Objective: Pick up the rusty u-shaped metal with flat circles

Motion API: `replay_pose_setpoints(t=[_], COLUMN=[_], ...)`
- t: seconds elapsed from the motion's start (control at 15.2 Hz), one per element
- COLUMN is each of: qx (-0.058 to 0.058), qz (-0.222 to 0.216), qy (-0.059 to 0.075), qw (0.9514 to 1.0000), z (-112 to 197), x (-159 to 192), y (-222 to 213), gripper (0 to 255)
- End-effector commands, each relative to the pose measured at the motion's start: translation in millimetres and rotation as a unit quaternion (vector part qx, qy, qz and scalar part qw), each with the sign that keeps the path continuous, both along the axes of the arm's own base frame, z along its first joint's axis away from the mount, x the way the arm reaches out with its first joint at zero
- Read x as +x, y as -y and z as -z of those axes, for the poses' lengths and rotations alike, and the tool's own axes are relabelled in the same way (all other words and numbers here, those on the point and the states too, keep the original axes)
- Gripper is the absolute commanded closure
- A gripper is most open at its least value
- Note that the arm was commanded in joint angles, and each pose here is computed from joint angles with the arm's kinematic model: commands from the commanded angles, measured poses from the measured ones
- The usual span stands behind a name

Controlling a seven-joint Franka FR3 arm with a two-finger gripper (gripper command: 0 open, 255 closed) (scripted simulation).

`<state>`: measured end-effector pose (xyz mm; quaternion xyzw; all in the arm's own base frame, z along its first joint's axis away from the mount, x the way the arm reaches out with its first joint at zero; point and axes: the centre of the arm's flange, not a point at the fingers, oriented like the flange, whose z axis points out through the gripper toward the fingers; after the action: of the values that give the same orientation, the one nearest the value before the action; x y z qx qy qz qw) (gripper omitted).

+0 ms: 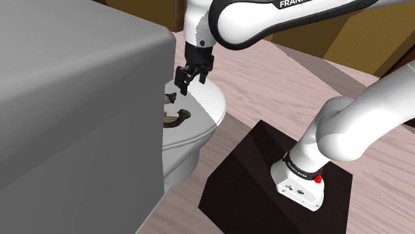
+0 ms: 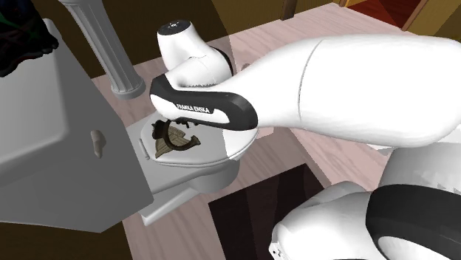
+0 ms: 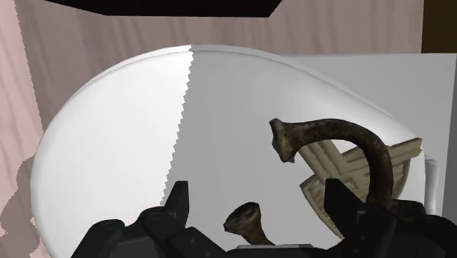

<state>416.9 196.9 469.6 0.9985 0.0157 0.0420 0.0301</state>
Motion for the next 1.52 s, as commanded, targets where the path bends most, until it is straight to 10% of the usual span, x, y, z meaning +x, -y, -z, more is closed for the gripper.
replay_pose_setpoints(t=[0.0, 0.66, 1.32, 1.39, 1.45], qx=[0.003, 0.013, 0.013, 0.013, 0.013], qz=[-0.005, -0.030, -0.030, -0.030, -0.030], qy=[-0.001, -0.006, -0.006, -0.006, -0.006], qw=[1.0000, 0.9994, 0.9994, 0.9994, 0.9994], z=[12.9, 69.9, 110.7, 111.0, 111.0], x=[9.2, 47.9, 48.4, 48.5, 48.6], y=[-20.7, -129.8, -131.3, -131.5, -131.5], gripper=[0, 0, 0, 255, 255])
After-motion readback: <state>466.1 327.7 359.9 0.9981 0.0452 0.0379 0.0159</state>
